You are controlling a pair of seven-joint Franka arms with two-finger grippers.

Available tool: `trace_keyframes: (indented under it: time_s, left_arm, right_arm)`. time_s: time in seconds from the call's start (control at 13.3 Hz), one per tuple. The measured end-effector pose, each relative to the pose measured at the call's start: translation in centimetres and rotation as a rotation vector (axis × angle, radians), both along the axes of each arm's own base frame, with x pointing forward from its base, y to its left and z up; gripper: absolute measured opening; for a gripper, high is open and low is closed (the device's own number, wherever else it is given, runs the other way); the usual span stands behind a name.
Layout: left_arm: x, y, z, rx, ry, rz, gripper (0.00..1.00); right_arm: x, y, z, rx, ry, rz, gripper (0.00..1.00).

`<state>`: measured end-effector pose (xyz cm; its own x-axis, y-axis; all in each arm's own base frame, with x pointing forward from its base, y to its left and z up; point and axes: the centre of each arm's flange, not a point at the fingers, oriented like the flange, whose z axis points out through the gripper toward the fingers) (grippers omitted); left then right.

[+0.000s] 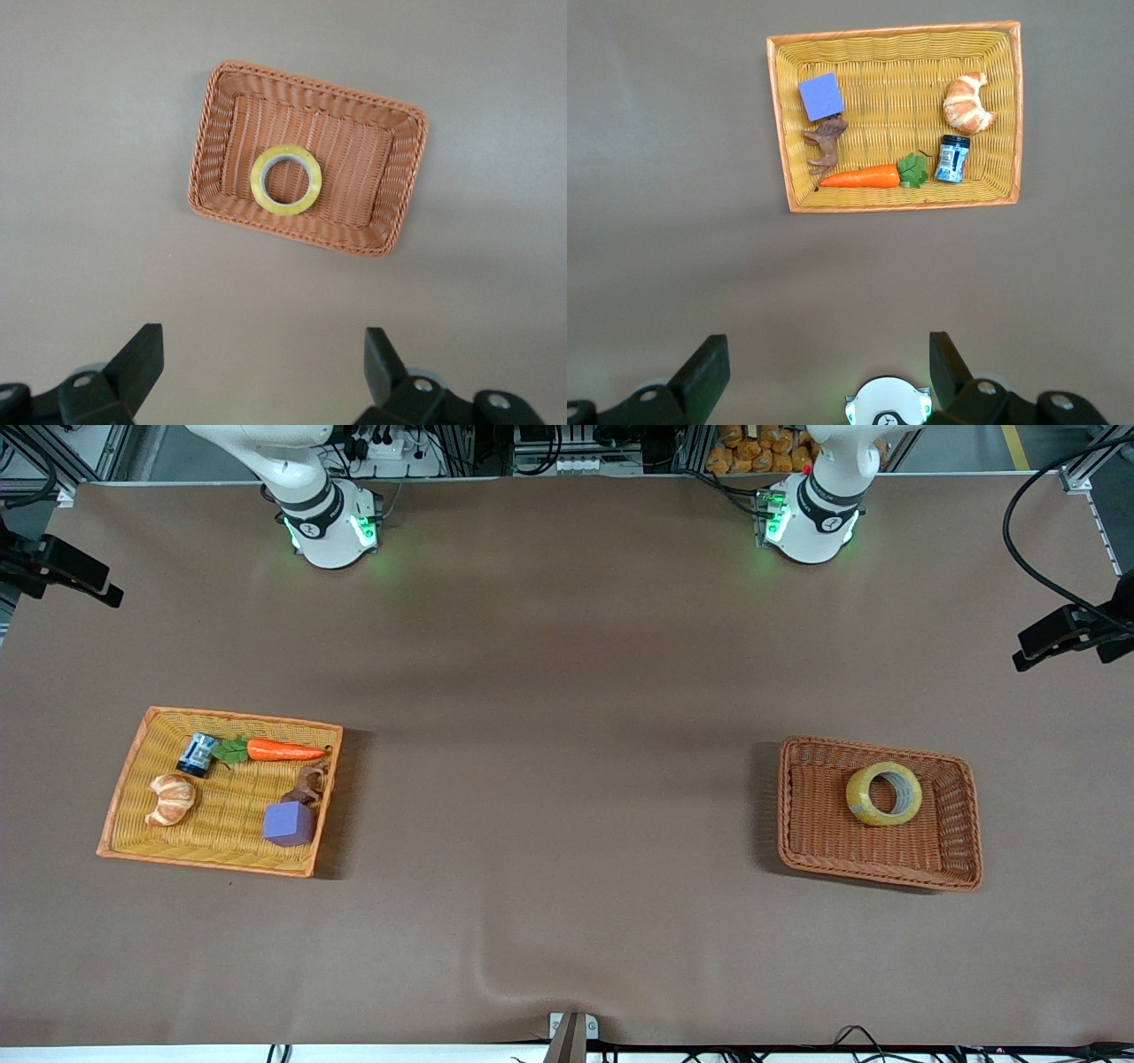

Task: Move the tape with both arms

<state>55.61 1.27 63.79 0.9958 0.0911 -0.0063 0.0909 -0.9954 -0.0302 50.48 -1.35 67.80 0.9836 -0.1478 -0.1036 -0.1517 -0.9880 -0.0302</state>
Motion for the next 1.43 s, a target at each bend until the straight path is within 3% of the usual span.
trace_keyframes:
  time_s: [0.45,1.43]
  left_arm:
    - [-1.3,-2.5,-1.2,0.007,-0.012,-0.042,1.0]
    - [-1.0,-1.8,0.4,0.004,-0.022,-0.03,1.0]
  right_arm:
    - [0.0,-0.2,0.0,-0.002,0.0,-0.006,1.0]
    - [0.1,-0.3,-0.5,-0.001,0.012,-0.008,1.0]
